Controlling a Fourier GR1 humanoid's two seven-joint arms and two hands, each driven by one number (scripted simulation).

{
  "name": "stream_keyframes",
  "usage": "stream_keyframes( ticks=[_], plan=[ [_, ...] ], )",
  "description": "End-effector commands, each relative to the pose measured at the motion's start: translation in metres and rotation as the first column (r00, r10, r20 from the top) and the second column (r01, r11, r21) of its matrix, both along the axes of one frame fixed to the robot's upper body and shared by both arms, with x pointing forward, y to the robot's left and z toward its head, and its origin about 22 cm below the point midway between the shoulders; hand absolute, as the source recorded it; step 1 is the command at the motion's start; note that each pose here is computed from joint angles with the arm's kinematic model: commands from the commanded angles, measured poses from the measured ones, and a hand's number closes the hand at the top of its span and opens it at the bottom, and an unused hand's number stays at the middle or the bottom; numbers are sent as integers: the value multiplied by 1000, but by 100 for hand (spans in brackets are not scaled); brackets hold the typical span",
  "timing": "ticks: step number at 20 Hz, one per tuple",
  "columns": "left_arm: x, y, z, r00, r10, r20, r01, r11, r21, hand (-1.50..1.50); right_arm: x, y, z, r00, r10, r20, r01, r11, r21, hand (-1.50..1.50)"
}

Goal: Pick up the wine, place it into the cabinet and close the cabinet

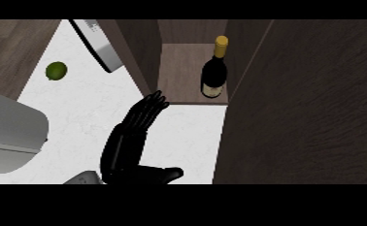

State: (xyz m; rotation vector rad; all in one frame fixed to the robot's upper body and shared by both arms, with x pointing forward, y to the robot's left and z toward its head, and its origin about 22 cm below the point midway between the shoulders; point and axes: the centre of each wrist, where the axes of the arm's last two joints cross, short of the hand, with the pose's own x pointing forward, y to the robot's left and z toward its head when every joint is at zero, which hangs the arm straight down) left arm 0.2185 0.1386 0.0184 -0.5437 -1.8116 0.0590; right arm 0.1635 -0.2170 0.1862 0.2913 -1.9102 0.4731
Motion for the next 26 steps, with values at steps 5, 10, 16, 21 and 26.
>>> stream_keyframes(
  ticks=[5, 10, 16, 21, 26],
  plan=[
    [-22, 69, 24, 999, -25, 20, 25, 1000, -6, 150, -25, 16, 5, 972, 227, -63, -230, 972, -43, 150],
    [-40, 96, 24, 1000, -11, -21, 10, 1000, -9, 150, -27, 28, 7, 949, 311, -51, -311, 950, 15, 150],
    [-54, 139, 31, 997, 70, 12, -70, 997, -13, -150, -57, 61, 12, 897, 432, -94, -431, 902, 31, 150],
    [-64, 169, 48, 996, 83, 19, -83, 996, -35, -150, -55, 102, 16, 860, 488, -146, -494, 870, -2, 150],
    [-62, 198, 32, 983, 183, 9, -182, 983, -30, -150, -56, 146, 6, 843, 512, -162, -527, 848, -62, 150]
  ],
)
